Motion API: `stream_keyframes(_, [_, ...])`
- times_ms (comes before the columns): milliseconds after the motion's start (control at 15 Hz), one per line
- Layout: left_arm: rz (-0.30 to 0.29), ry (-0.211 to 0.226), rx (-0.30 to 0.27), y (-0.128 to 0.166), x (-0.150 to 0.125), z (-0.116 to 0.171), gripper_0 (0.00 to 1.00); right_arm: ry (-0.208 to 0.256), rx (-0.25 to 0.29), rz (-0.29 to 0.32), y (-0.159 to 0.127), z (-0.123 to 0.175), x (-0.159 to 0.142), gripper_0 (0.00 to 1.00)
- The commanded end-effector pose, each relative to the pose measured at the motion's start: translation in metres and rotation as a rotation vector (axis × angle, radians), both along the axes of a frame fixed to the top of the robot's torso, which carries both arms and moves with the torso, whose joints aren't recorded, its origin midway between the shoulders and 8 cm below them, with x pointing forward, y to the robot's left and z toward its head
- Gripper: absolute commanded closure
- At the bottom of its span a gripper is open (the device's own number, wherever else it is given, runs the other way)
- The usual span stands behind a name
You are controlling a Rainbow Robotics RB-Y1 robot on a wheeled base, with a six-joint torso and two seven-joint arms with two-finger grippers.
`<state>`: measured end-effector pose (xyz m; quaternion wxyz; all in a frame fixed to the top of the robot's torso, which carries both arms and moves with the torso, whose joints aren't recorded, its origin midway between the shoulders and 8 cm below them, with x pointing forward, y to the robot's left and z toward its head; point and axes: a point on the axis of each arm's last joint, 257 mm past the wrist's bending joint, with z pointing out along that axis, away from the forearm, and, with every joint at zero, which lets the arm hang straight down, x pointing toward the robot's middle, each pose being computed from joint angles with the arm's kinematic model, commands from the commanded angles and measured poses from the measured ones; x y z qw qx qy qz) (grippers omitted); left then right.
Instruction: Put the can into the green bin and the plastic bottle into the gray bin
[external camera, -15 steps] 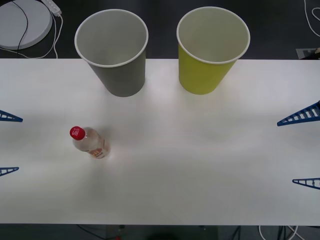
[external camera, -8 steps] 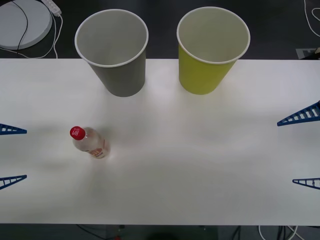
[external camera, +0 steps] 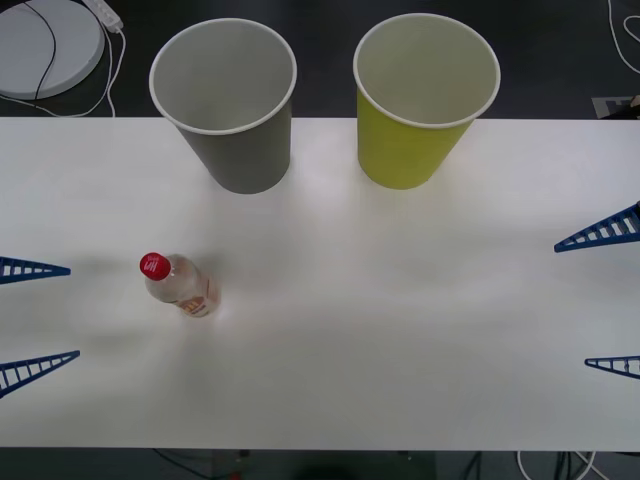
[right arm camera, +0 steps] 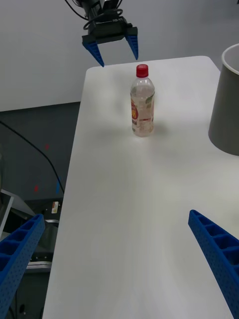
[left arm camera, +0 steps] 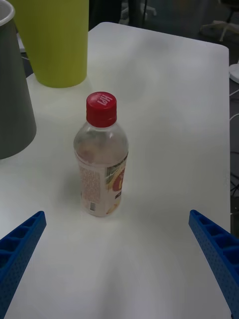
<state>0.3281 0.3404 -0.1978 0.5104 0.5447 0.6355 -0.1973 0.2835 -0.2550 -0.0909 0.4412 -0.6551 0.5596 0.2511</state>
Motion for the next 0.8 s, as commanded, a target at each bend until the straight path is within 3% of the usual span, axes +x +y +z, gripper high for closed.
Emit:
stream_keyframes(67, [0.019, -0.038, 0.005, -0.002, 0.005, -0.009, 0.00, 0.000, 0.000, 0.000, 0.000, 0.000, 0.000, 0.00])
stream_keyframes(200, [0.027, -0.053, 0.022, -0.003, 0.008, -0.018, 0.00, 0.000, 0.000, 0.000, 0.000, 0.000, 0.000, 0.00])
stream_keyframes(800, [0.072, -0.105, -0.009, -0.025, 0.026, -0.036, 0.00, 0.000, 0.000, 0.000, 0.000, 0.000, 0.000, 0.00])
